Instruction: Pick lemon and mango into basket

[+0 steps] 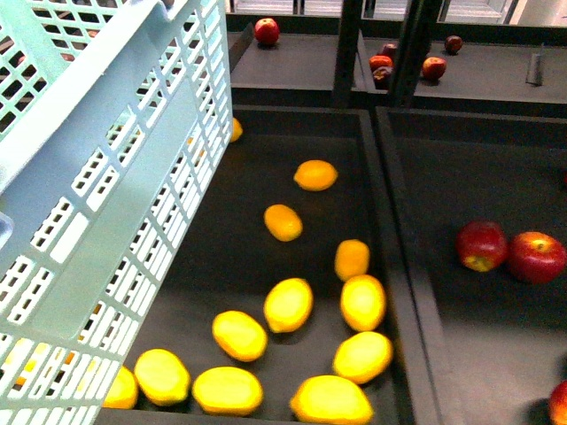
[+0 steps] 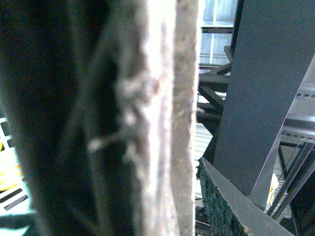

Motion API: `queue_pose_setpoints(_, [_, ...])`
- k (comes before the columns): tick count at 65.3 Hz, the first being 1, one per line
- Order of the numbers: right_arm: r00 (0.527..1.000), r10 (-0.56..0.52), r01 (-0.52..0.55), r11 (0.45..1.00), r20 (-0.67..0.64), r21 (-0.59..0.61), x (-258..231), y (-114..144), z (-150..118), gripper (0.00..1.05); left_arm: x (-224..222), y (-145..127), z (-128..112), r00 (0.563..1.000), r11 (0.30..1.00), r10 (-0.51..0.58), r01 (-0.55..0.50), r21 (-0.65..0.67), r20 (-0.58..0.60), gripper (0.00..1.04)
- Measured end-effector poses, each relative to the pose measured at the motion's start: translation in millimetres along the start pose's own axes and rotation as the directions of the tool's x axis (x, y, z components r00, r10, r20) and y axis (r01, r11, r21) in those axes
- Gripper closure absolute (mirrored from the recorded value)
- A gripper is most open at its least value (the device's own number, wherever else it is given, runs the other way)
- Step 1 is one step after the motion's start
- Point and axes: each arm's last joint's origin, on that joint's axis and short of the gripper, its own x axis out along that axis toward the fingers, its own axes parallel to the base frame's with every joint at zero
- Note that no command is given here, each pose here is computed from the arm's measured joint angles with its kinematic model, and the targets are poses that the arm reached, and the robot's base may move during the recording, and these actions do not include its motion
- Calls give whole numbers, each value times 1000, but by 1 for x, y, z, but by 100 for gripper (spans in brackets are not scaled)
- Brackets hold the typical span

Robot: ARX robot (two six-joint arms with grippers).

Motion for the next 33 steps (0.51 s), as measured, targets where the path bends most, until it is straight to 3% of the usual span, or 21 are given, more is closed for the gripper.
queue_pose_setpoints(33, [1000, 0, 0, 1000, 0, 0, 0, 0, 0, 9, 0, 0, 0, 1000, 1000, -1, 1, 0, -3, 79])
